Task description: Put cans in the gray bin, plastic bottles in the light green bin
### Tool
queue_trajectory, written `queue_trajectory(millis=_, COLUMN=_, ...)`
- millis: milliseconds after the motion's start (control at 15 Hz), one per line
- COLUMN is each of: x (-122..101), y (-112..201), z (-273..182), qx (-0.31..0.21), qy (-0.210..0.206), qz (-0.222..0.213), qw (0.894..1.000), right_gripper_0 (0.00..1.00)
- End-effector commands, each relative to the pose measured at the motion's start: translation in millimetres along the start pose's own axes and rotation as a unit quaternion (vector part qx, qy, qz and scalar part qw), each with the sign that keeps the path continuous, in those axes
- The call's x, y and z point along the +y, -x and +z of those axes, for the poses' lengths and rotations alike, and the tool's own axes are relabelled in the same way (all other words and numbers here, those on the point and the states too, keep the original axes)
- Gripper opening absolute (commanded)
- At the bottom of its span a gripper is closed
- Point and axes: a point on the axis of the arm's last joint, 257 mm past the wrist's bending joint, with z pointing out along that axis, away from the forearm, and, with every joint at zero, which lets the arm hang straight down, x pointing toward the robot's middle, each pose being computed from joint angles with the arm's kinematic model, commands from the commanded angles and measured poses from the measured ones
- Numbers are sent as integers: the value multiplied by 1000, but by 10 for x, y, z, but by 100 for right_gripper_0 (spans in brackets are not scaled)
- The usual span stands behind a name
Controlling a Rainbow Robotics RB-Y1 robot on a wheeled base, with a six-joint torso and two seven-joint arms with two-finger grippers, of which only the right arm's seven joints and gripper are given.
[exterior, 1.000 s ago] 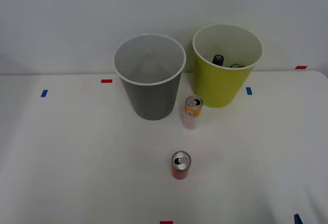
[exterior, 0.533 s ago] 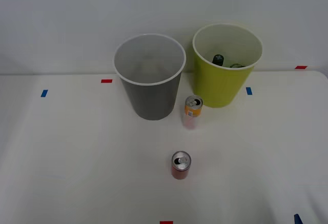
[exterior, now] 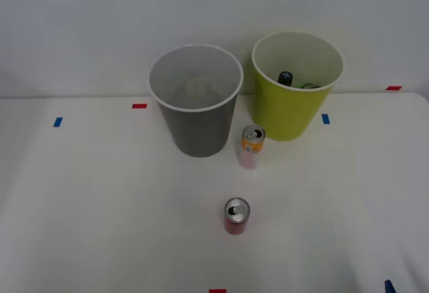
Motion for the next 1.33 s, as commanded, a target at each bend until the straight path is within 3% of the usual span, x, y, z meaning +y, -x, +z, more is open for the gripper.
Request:
queue_trajectory(millis=67, x=0, y=0, z=0, qx=0, qy=0, qz=0, qw=1000, right_gripper_0=100)
queue_trajectory(millis=400, x=0, y=0, z=0, qx=0, qy=0, qz=0, qw=1000, right_gripper_0=100)
queue_trajectory(millis=600, x=183, y=-218, z=-11, qx=6, qy=-10, qz=74, qw=997, right_gripper_0=100)
queue_trajectory(millis=667, x=294, y=-161, z=-24, qx=-4, qy=9, qz=75, qw=997, right_gripper_0=100)
queue_trajectory(millis=800, x=372, y=-68, z=-27, qx=-16, qy=44, qz=14, qw=999, right_gripper_0=100)
queue_trajectory(millis=867, x=391, y=-81, z=-42, qx=-11, qy=56, qz=8, qw=998, right_gripper_0=100)
queue_trajectory(millis=1333, x=904, y=-165, z=-152, qx=13, qy=144, qz=60, qw=988, right_gripper_0=100)
